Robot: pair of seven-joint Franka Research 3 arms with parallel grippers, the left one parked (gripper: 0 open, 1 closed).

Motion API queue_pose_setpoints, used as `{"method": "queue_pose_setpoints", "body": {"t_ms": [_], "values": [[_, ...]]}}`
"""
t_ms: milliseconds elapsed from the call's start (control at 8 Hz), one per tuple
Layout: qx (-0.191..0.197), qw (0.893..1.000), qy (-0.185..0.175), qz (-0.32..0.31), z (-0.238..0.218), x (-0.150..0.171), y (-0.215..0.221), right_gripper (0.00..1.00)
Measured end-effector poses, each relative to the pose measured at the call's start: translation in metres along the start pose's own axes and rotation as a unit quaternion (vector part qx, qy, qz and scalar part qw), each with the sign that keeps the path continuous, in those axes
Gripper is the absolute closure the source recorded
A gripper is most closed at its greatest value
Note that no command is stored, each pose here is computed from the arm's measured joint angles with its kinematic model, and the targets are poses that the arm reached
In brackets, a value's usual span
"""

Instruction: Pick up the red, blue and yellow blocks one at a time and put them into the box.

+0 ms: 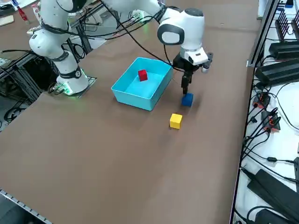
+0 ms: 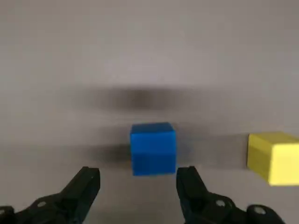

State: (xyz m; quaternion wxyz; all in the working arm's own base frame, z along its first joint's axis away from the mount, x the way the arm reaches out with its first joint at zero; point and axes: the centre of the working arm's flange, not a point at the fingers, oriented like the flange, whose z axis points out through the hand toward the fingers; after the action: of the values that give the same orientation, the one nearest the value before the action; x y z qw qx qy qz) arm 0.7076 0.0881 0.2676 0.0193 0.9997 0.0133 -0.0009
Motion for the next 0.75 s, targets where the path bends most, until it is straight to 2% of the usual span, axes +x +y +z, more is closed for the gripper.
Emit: {"method": "queue_pose_setpoints", "body": {"t_ms": [750], "values": [[-0.013,1.0,-0.016,-0.011,0.043,0.004,0.014,0.02]]}}
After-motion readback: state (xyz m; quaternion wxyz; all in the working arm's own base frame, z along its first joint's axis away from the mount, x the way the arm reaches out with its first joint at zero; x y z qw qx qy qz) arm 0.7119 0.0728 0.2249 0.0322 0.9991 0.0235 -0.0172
